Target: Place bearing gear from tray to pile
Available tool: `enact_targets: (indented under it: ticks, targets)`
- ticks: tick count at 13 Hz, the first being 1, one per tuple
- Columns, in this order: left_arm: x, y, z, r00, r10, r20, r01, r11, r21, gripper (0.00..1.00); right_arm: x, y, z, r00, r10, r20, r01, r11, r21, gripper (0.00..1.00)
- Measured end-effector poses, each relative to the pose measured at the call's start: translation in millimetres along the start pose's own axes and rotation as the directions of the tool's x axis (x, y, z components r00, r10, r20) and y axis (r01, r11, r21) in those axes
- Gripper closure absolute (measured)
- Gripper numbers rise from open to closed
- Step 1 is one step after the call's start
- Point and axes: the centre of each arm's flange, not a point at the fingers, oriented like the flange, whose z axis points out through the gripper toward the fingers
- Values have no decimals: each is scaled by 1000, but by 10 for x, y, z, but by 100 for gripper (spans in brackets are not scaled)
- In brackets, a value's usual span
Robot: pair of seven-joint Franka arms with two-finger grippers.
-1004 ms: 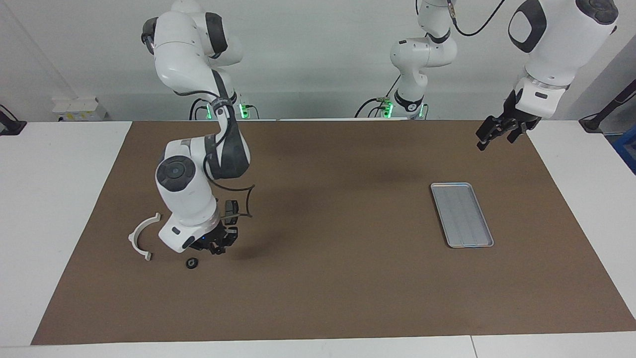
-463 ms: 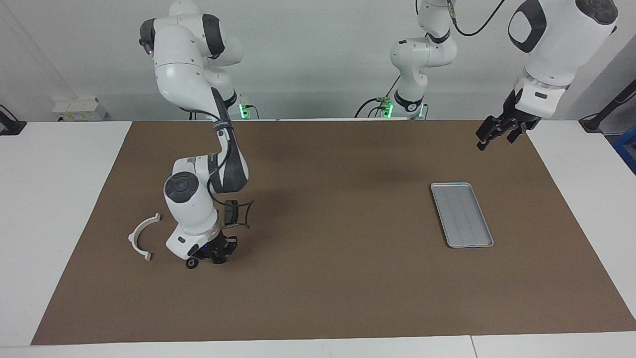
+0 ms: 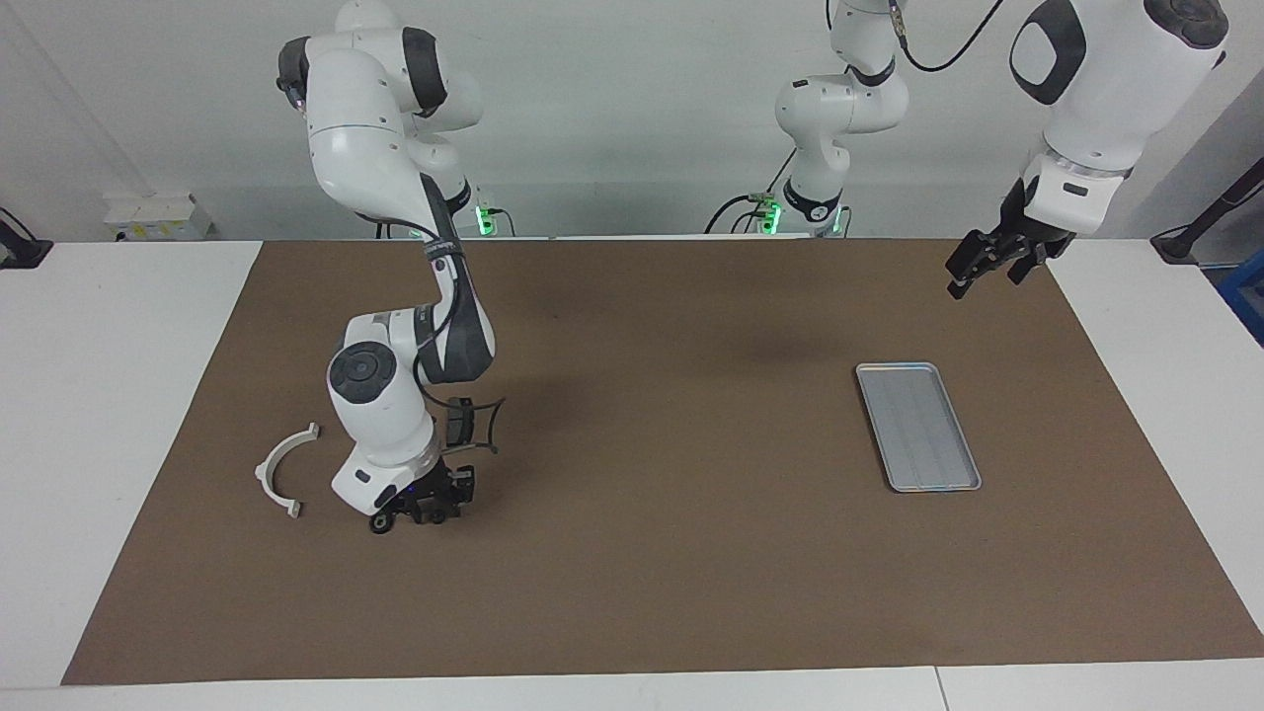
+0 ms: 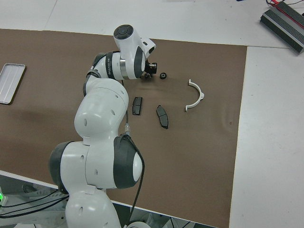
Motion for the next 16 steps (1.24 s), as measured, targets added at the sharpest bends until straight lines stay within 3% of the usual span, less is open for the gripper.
enact_targets:
  ticks: [2, 3, 11, 13, 16]
  targets:
    - [0, 0, 0, 1000, 0, 0, 0, 1000, 0, 0, 3, 4, -12, 1000, 1, -2, -1, 1000, 0, 7]
    - [0, 0, 0, 1000, 0, 0, 0, 1000, 0, 0, 6, 21, -26, 1000, 3, -5, -3, 1000, -1, 0]
    - [0, 0, 0, 1000, 0, 0, 0, 1000, 0, 0, 23, 224, -434, 999, 30, -44, -30, 999, -12, 0]
    - [0, 0, 0, 1000, 0, 0, 0, 1000, 0, 0, -20, 343, -712, 998, 47, -36, -48, 999, -15, 0]
    - [0, 0, 0, 1000, 0, 0, 0, 1000, 0, 0, -219, 479, -1455, 997, 71, 5, -71, 997, -18, 0]
